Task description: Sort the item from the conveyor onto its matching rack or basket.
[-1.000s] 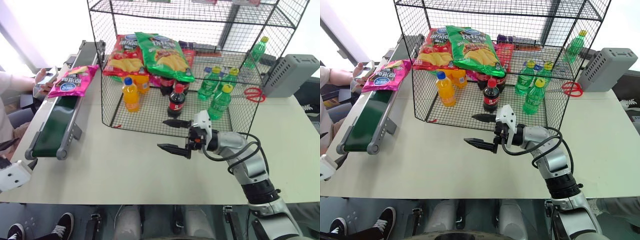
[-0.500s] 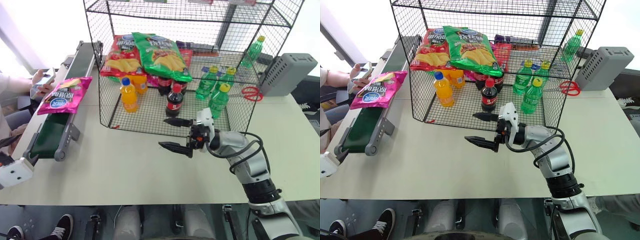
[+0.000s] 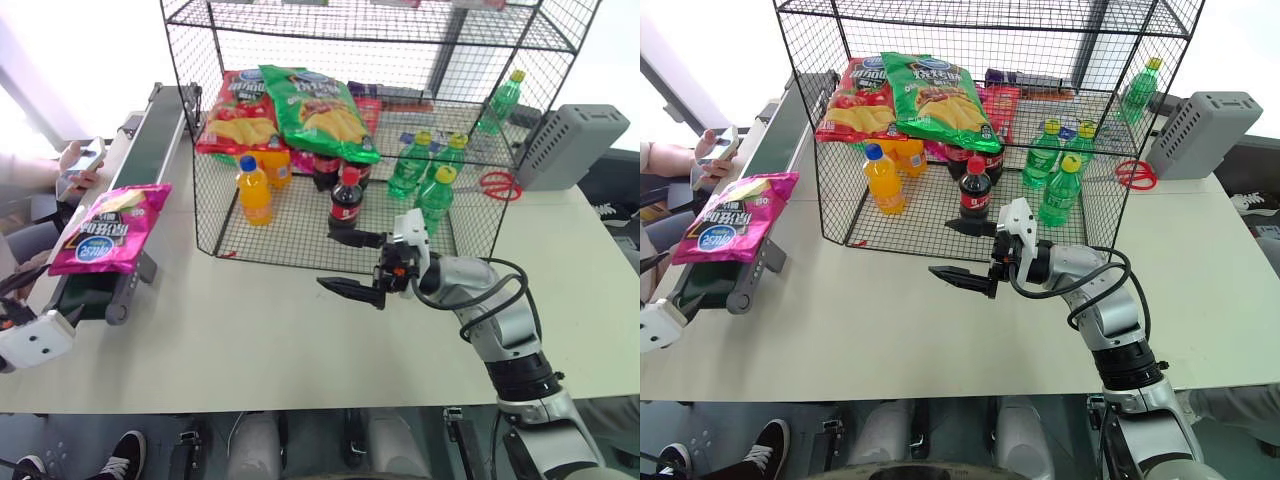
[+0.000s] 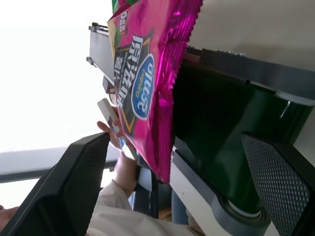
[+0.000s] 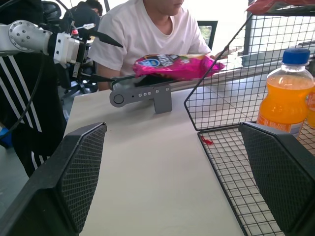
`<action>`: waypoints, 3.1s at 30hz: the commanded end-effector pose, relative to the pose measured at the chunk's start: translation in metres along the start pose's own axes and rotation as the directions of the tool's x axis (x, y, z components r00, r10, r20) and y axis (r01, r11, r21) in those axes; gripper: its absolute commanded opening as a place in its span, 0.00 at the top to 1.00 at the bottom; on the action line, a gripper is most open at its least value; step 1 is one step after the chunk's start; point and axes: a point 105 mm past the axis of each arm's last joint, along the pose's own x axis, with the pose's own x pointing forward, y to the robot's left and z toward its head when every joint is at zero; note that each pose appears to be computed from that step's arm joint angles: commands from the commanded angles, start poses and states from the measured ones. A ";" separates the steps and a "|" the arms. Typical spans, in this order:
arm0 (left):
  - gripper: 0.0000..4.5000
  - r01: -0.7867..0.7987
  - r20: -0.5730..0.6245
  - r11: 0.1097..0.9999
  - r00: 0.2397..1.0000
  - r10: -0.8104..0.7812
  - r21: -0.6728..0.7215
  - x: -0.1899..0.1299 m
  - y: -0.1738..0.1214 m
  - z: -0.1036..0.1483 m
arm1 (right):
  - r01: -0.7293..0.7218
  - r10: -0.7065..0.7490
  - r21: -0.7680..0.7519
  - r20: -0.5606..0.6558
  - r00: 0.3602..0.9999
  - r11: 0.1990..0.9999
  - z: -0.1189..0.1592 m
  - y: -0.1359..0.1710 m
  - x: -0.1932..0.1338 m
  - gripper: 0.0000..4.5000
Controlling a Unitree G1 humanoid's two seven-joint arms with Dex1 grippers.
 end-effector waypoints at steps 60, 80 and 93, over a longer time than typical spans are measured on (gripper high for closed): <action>0.99 0.965 0.982 -0.255 0.109 0.155 -0.067 -0.007 0.041 0.251 | -0.251 0.229 0.531 0.108 0.967 0.809 0.049 0.035 -0.067 0.00; 1.00 0.982 0.976 -0.142 0.147 0.158 -0.124 0.030 0.040 0.259 | -0.298 0.293 0.529 0.097 0.951 0.794 0.041 0.053 -0.026 0.42; 0.26 0.963 0.960 -0.101 0.261 0.103 -0.251 0.038 0.037 0.246 | -0.071 0.105 0.365 -0.074 0.992 0.928 0.030 0.023 -0.060 0.94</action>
